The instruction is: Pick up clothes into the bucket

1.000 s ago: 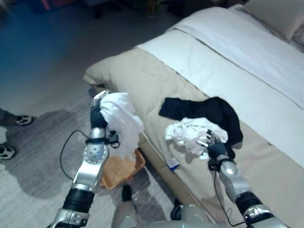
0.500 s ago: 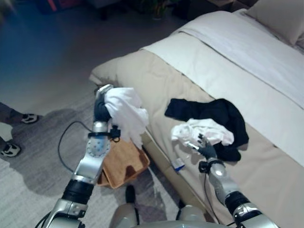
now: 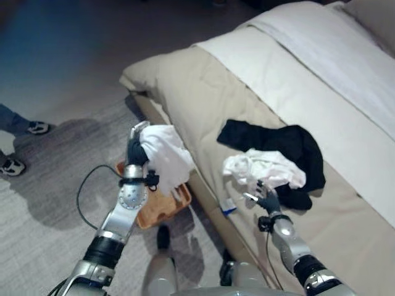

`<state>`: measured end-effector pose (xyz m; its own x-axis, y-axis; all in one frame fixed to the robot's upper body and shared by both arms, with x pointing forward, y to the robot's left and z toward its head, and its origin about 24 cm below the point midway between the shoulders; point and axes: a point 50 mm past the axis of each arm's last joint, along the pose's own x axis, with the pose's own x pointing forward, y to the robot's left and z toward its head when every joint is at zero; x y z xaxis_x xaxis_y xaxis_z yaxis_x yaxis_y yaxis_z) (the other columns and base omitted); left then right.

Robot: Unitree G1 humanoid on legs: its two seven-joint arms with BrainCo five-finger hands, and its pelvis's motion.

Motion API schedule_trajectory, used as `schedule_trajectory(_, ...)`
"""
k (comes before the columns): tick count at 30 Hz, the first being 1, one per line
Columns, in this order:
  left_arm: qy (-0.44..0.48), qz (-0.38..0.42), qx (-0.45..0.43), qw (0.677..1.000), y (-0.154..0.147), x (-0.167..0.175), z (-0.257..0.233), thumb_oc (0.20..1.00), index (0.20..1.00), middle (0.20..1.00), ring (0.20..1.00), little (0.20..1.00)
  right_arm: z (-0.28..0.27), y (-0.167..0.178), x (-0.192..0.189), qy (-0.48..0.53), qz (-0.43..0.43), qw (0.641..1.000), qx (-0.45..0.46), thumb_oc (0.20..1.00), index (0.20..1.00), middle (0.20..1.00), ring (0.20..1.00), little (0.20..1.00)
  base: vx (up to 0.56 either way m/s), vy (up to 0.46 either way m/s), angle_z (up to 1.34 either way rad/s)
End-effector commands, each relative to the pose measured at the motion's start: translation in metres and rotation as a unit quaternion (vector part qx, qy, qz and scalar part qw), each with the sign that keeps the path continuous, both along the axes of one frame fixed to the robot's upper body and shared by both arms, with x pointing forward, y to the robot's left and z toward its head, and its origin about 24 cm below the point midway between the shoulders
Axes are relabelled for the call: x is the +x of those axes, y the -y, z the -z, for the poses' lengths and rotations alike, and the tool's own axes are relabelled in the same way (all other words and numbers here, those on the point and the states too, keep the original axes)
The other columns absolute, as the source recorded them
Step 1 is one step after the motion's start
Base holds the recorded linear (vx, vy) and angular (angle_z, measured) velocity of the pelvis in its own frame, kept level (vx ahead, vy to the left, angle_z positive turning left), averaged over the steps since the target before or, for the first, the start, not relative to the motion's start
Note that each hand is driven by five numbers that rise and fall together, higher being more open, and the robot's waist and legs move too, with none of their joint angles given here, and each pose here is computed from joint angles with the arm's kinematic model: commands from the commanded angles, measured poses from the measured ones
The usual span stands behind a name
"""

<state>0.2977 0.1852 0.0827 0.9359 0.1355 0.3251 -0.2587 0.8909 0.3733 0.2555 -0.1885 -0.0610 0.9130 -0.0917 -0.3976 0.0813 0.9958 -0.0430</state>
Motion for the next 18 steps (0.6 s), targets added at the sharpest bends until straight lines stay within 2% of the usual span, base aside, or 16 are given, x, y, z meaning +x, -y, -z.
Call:
schedule_trajectory(1,0.09,-0.019,-0.017,0.996,-0.001,0.014,-0.039,0.2,0.2,0.2,0.2,0.2,-0.018,0.01,0.013,0.051,0.013,0.998,-0.018,1.0,1.0,1.0,1.0,1.0,-0.1,0.058,0.07)
schedule_trajectory(8,0.081,-0.127,-0.004,0.989,-0.027,0.03,-0.034,0.2,0.2,0.2,0.2,0.2,-0.017,0.016,0.013,0.049,0.03,0.998,-0.031,1.0,1.0,1.0,1.0,1.0,-0.03,0.02,0.0)
schedule_trajectory(18,0.089,-0.21,0.024,0.973,-0.052,0.04,-0.043,0.2,0.2,0.2,0.2,0.2,-0.028,0.013,0.015,0.083,0.006,0.996,-0.037,1.0,1.0,1.0,1.0,1.0,-0.02,0.006,0.0)
